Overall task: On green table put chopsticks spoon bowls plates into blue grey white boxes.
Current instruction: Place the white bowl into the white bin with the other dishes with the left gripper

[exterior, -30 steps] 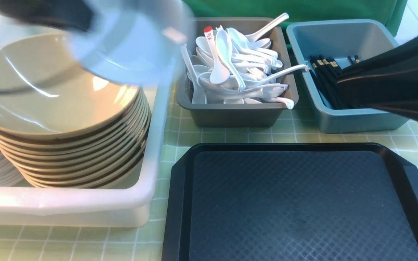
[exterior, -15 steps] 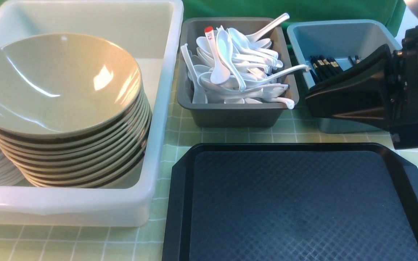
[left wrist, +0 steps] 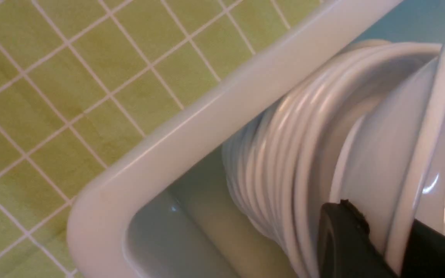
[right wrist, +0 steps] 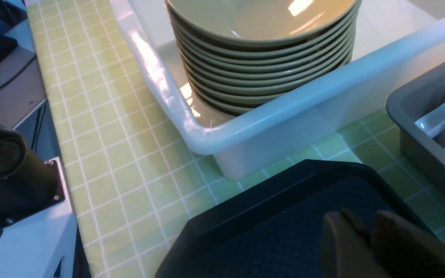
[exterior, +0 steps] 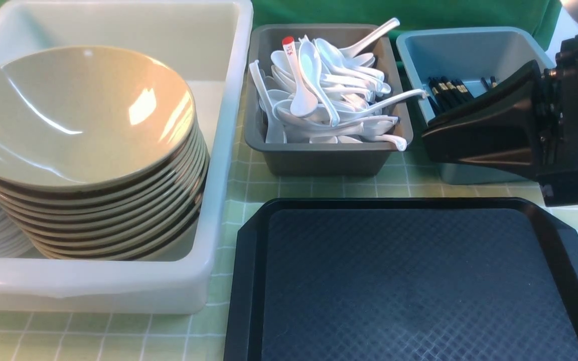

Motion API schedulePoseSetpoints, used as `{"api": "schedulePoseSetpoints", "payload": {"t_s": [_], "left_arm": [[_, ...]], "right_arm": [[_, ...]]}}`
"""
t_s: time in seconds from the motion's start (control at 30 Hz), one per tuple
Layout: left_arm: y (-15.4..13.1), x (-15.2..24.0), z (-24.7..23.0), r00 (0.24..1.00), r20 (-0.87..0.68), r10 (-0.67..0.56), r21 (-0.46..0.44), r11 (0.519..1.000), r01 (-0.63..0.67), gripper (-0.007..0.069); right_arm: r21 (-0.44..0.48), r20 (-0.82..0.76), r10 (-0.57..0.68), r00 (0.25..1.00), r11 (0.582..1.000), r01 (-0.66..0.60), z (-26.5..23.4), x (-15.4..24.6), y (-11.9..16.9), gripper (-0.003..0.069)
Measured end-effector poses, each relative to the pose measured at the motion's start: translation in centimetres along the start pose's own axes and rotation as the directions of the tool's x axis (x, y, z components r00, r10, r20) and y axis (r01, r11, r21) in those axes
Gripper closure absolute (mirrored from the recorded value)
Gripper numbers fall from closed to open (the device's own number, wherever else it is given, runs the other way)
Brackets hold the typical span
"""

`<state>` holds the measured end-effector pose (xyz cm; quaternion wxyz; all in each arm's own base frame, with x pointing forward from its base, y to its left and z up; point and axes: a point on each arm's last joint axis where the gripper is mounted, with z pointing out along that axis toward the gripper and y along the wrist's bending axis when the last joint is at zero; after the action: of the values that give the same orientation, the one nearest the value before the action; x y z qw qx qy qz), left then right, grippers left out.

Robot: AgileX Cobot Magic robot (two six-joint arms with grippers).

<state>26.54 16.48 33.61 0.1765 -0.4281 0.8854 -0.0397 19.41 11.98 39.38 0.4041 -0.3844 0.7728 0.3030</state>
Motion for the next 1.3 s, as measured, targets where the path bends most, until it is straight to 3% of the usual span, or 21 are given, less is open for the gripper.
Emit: {"api": "schedulePoseSetpoints", "payload": {"t_s": [0.23,0.33,0.43,0.5,0.57,0.63,0.7,0.8,0.87,0.9,0.93,1.0,1.03,1.07,1.13,1.17,1.2,1.23,1.3], "left_arm": [[-2.0,0.9,0.4,0.983,0.012,0.182,-0.049,0.982,-0.181,0.0417],[-2.5,1.4,0.2,0.972,0.012,0.236,-0.111,0.966,-0.234,0.0289],[-3.1,2.0,-0.4,0.957,0.021,0.289,-0.199,0.939,-0.279,0.0109],[-3.3,2.2,-0.6,0.952,0.029,0.303,-0.217,0.932,-0.290,0.0060],[-3.5,2.6,-1.5,0.941,0.060,0.334,-0.248,0.918,-0.310,-0.0029],[-4.1,3.7,-3.5,0.927,0.109,0.360,-0.225,0.917,-0.329,-0.0038],[-4.7,5.0,-5.3,0.910,0.147,0.388,-0.175,0.916,-0.362,-0.0038],[-6.7,8.8,-8.8,0.826,0.216,0.520,-0.029,0.849,-0.527,-0.0038],[-8.2,12.3,-11.7,0.704,0.310,0.639,0.094,0.716,-0.692,-0.0024],[-8.2,12.6,-12.0,0.692,0.318,0.648,0.097,0.704,-0.704,-0.0020],[-8.5,14.9,-13.7,0.619,0.379,0.688,0.156,0.611,-0.776,0.0008],[-7.9,17.8,-15.8,0.532,0.458,0.713,0.214,0.492,-0.844,0.0077],[-7.3,19.5,-16.5,0.487,0.488,0.724,0.246,0.421,-0.873,0.0149],[-6.9,20.0,-16.9,0.474,0.505,0.721,0.255,0.400,-0.880,0.0160],[-4.4,22.7,-17.1,0.417,0.564,0.713,0.298,0.295,-0.908,0.0313],[-4.2,22.9,-16.7,0.414,0.558,0.719,0.300,0.289,-0.909,0.0341],[-2.2,24.3,-15.7,0.388,0.594,0.705,0.316,0.239,-0.918,0.0454],[-1.2,25.2,-14.2,0.381,0.603,0.701,0.323,0.222,-0.920,0.0531],[-0.6,26.0,-12.1,0.376,0.592,0.712,0.334,0.208,-0.919,0.0574]], "right_arm": [[-0.006,-0.005,0.000,1.000,1.000,0.000,0.0,0.0,0.1,0.0535],[-0.004,-0.005,-0.013,1.000,1.000,0.013,0.0,0.0,0.0,0.0531],[0.020,-0.015,-0.039,0.999,0.999,0.040,0.0,0.1,-0.2,0.0528],[0.031,-0.018,-0.040,0.999,0.999,0.041,0.0,0.1,-0.3,0.0528],[0.073,-0.043,-0.033,0.999,0.997,0.036,0.0,0.4,-0.7,0.0526],[0.150,-0.089,0.010,0.996,0.989,0.004,-0.4,0.9,-1.4,0.0522],[0.211,-0.105,0.052,0.993,0.977,-0.029,-1.0,1.2,-1.9,0.0520],[0.336,-0.080,0.116,0.990,0.938,-0.083,-2.5,2.0,-2.9,0.0519],[0.426,0.002,0.128,0.992,0.897,-0.117,-3.8,3.1,-2.9,0.0517],[0.437,0.014,0.134,0.991,0.890,-0.127,-3.8,3.4,-3.0,0.0517],[0.474,0.066,0.126,0.990,0.869,-0.142,-4.5,4.3,-2.5,0.0517],[0.520,0.132,0.094,0.987,0.841,-0.150,-5.2,6.0,-1.5,0.0517],[0.539,0.157,0.079,0.984,0.829,-0.152,-5.5,7.7,-0.7,0.0517],[0.544,0.170,0.065,0.983,0.826,-0.149,-5.8,7.9,-0.3,0.0517],[0.576,0.216,0.019,0.976,0.805,-0.143,-6.4,10.7,1.2,0.0517],[0.581,0.224,0.010,0.975,0.802,-0.141,-6.5,11.1,1.4,0.0517],[0.597,0.250,-0.028,0.968,0.791,-0.131,-6.8,12.9,2.5,0.0517],[0.598,0.253,-0.030,0.967,0.791,-0.132,-6.7,14.2,2.9,0.0517],[0.594,0.251,-0.023,0.968,0.793,-0.136,-6.6,15.1,3.2,0.0522]]}}
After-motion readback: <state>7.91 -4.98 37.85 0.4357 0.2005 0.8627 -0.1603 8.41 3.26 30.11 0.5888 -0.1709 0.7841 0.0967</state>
